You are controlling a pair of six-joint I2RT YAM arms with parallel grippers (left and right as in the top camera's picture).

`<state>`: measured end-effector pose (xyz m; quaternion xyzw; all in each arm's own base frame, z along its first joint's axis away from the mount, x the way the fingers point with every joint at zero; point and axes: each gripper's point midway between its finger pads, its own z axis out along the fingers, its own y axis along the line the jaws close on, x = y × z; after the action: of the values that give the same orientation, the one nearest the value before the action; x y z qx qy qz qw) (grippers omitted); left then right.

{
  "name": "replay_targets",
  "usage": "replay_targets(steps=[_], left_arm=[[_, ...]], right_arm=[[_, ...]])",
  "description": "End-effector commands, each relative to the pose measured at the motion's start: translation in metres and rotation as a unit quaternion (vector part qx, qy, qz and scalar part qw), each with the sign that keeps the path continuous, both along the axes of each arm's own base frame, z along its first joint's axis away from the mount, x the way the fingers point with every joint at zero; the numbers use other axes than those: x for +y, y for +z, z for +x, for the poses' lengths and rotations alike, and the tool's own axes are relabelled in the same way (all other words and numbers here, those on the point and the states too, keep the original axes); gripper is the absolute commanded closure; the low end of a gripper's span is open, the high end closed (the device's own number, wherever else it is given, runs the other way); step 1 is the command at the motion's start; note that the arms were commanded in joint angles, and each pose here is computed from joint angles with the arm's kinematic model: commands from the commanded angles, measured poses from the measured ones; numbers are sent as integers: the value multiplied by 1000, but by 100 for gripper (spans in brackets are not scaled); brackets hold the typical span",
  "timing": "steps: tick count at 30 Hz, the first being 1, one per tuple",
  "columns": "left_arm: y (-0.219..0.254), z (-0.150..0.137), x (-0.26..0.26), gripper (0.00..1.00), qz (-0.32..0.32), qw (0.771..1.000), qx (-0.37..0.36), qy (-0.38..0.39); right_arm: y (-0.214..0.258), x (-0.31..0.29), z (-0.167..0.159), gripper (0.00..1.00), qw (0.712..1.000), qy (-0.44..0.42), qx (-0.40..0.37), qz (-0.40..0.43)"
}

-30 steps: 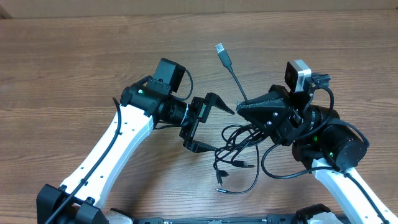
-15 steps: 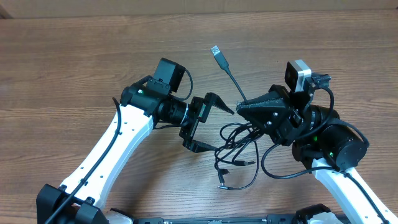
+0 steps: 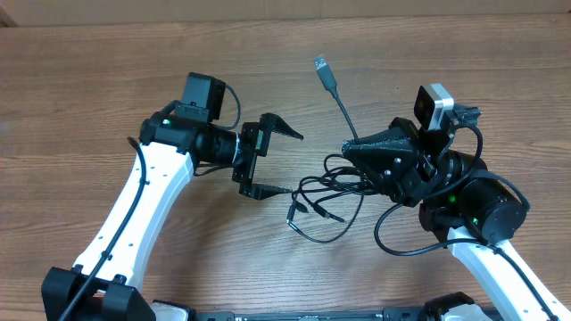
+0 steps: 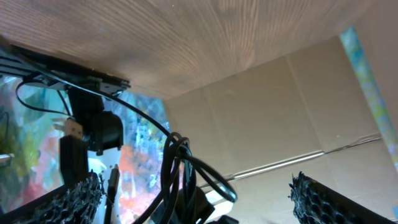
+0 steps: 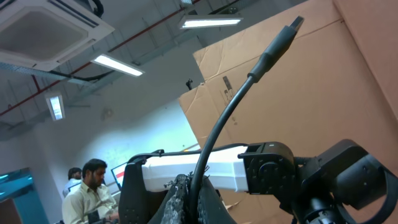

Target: Untangle cables

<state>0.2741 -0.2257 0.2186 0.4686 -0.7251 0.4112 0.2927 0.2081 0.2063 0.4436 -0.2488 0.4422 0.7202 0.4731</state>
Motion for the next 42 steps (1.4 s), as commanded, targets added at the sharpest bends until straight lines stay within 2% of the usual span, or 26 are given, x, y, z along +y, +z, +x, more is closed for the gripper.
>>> replay_targets(steps=[1, 19, 28, 29, 31, 33, 34, 37, 39, 41, 42], left_arm=[[0, -7, -11, 0, 1, 1000, -11, -24], [10, -32, -60, 0, -17, 997, -8, -71], [16, -29, -68, 2, -29, 998, -3, -62], [17, -28, -68, 7, -29, 998, -3, -62], [17, -29, -68, 28, -29, 998, -3, -62], [17, -29, -68, 53, -29, 998, -3, -62], [16, -29, -68, 69, -29, 998, 1, -60], [16, -29, -68, 87, -28, 998, 5, -58], [16, -29, -68, 88, -28, 998, 5, -58], [16, -29, -68, 96, -28, 998, 5, -57], [16, -29, -68, 96, -28, 998, 5, -57]], right_arm=[[11, -3, 1, 96, 1000, -10, -8, 19], [11, -3, -2, 96, 1000, 0, -1, 18], [6, 0, -5, 96, 1000, 10, -3, 2], [6, 1, -5, 96, 1000, 11, -4, 1], [4, 1, -5, 96, 1000, 12, -1, -3], [3, 2, -3, 96, 1000, 13, 5, -6], [2, 3, -2, 96, 1000, 14, 10, -8], [1, 3, -2, 96, 1000, 14, 11, -9], [1, 3, -2, 96, 1000, 14, 11, -9], [1, 3, -2, 96, 1000, 14, 11, -9], [1, 3, -2, 96, 1000, 14, 11, -9]])
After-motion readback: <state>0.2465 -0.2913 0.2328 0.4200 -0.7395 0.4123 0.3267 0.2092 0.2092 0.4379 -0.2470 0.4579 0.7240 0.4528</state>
